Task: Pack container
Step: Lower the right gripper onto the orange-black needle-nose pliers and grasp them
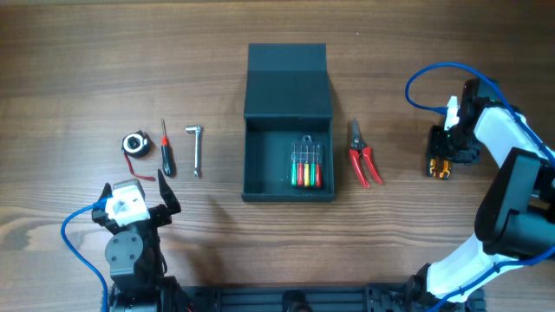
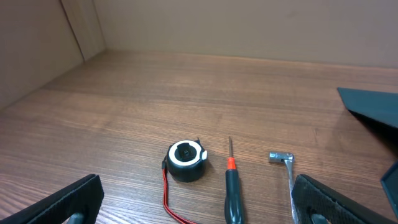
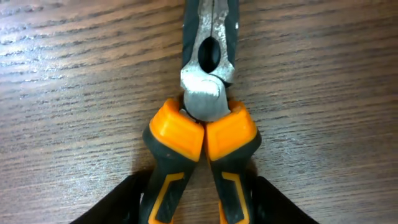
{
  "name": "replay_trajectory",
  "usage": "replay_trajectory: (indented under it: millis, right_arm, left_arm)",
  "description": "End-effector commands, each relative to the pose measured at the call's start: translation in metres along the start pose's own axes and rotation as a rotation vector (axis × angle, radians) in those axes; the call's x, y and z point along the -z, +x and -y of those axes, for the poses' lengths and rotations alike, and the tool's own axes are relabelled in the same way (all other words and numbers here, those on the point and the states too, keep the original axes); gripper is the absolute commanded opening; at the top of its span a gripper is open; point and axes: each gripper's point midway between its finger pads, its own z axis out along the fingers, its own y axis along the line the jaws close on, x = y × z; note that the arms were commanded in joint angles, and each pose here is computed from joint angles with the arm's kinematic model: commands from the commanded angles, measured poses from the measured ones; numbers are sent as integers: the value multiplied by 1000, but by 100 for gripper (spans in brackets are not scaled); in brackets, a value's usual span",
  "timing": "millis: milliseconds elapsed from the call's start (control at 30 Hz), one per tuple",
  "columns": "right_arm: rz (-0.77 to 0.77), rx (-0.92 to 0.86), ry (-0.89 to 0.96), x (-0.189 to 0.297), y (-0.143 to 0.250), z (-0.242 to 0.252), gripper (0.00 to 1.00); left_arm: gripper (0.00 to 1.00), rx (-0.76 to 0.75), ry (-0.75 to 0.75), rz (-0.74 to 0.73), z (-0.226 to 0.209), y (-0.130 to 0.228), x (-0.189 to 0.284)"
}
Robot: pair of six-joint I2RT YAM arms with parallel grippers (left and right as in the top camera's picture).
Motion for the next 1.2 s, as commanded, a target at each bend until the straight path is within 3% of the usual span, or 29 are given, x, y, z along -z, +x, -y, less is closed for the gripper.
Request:
replay_trajectory:
  millis: [0,333,600,900,967,1033,1067,1167]
  right_arm:
    - [-76,-12,99,-17,11,19,45]
    - [-19,-18,58,-4,-13,14,34]
    - [44,-34,59,34,-48,17,34]
    - [28,-28,56,36,-45,12,36]
    - [19,-27,56,33,-41,12,43]
    - [13,-27,56,28,-38,11,79]
    - [17,-27,57,27,-38,12,90]
    - [35,-5,58,26,-42,12,94]
  left_arm:
    - [100,-23,0,3,0,1,0]
    - [100,-23,0,3,0,0,0]
    - [100,-23,0,3,0,0,0]
    - [100,-23,0,3,0,1,0]
    - [100,-23,0,3,0,0,0]
    - [100,-23,0,3,0,0,0]
    - [100,-23,0,3,0,0,0]
    - [100,-23,0,3,0,0,0]
